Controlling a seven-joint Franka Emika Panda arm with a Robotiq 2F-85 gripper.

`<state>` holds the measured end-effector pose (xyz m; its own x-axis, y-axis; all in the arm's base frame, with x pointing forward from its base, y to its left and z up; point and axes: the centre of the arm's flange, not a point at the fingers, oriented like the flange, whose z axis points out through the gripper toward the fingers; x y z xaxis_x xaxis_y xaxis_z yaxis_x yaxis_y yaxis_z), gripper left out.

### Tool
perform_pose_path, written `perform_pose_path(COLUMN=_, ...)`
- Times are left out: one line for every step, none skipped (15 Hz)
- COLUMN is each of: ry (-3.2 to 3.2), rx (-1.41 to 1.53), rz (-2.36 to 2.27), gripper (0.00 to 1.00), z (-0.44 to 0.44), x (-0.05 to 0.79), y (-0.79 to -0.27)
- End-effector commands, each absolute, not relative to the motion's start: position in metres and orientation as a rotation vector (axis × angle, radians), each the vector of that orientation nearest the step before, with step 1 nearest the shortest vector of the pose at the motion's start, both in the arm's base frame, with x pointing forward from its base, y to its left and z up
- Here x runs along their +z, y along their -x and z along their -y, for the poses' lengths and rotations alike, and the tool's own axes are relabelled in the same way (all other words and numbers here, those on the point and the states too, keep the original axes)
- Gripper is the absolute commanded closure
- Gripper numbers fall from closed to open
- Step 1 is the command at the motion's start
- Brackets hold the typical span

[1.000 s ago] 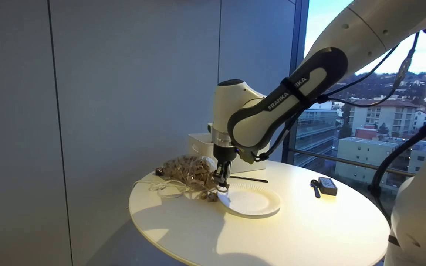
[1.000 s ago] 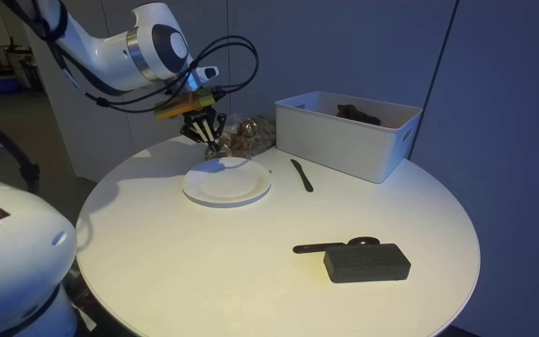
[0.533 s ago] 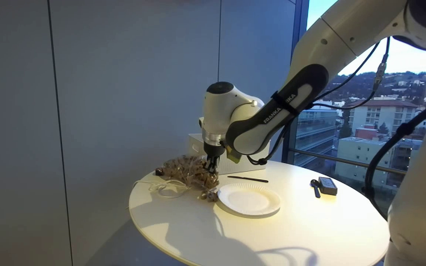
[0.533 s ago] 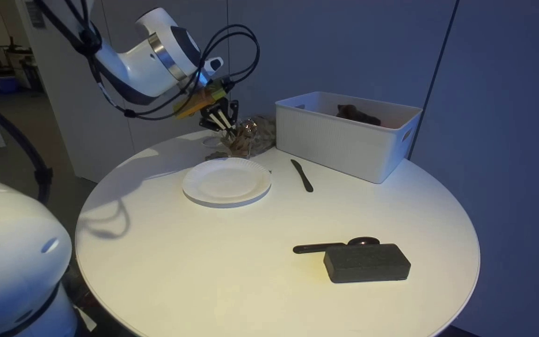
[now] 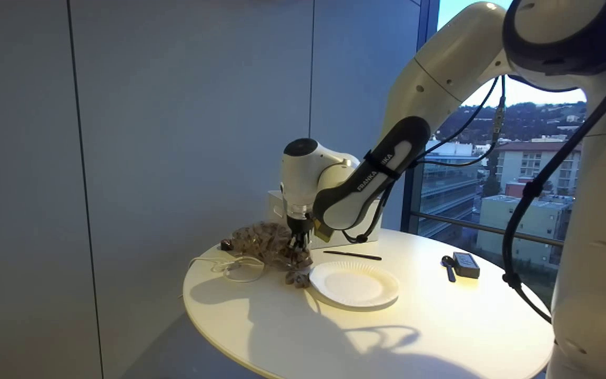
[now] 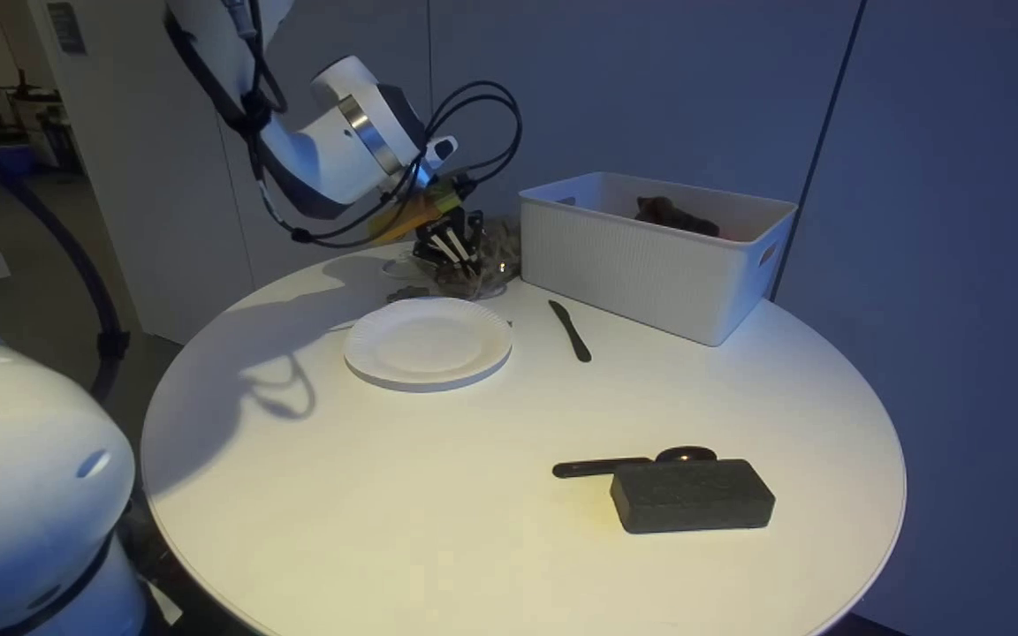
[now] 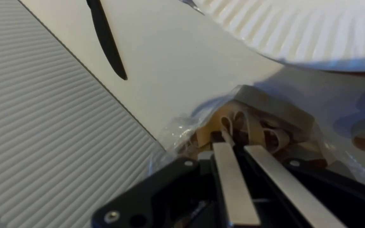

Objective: Put the rubber bands back into the plastic bag

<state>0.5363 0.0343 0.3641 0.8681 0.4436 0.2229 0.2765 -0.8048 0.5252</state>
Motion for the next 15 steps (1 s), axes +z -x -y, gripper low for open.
perform_pose_path(ry=-2.452, rx=0.562, rz=-0.572, gripper=0.98, z=-0.058, x=0.361, y=-0.554)
perform_pose_path(ry=-2.415, rx=0.594, rz=-0.579, gripper=0.98, z=-0.064, x=0.362, y=-0.555)
perform_pose_path(ry=-2.397, rx=0.619, rz=-0.581, gripper=0.98, z=-0.07, x=0.361, y=-0.555)
perform_pose_path(ry=-2.39, rx=0.624, rz=-0.578, gripper=0.98, z=-0.073, x=0.359, y=-0.557)
perform_pose_path(ry=-2.39, rx=0.626, rz=-0.56, gripper=0.75, z=-0.072, x=0.356, y=-0.558)
perform_pose_path(ry=-2.41, rx=0.617, rz=-0.531, gripper=0.66, z=-0.07, x=0.351, y=-0.559)
perform_pose_path(ry=-2.422, rx=0.608, rz=-0.508, gripper=0.62, z=-0.068, x=0.348, y=-0.559)
perform_pose_path(ry=-2.438, rx=0.596, rz=-0.49, gripper=0.55, z=-0.066, x=0.345, y=-0.558)
perform_pose_path(ry=-2.444, rx=0.596, rz=-0.475, gripper=0.49, z=-0.064, x=0.344, y=-0.557)
perform_pose_path(ry=-2.458, rx=0.596, rz=-0.456, gripper=0.42, z=-0.062, x=0.347, y=-0.558)
perform_pose_path(ry=-2.469, rx=0.593, rz=-0.444, gripper=0.33, z=-0.061, x=0.35, y=-0.557)
perform_pose_path(ry=-2.48, rx=0.595, rz=-0.425, gripper=0.27, z=-0.06, x=0.352, y=-0.556)
perform_pose_path(ry=-2.495, rx=0.587, rz=-0.409, gripper=0.2, z=-0.06, x=0.357, y=-0.554)
perform_pose_path(ry=-2.52, rx=0.578, rz=-0.392, gripper=0.11, z=-0.06, x=0.361, y=-0.553)
perform_pose_path(ry=-2.549, rx=0.569, rz=-0.377, gripper=0.05, z=-0.061, x=0.368, y=-0.55)
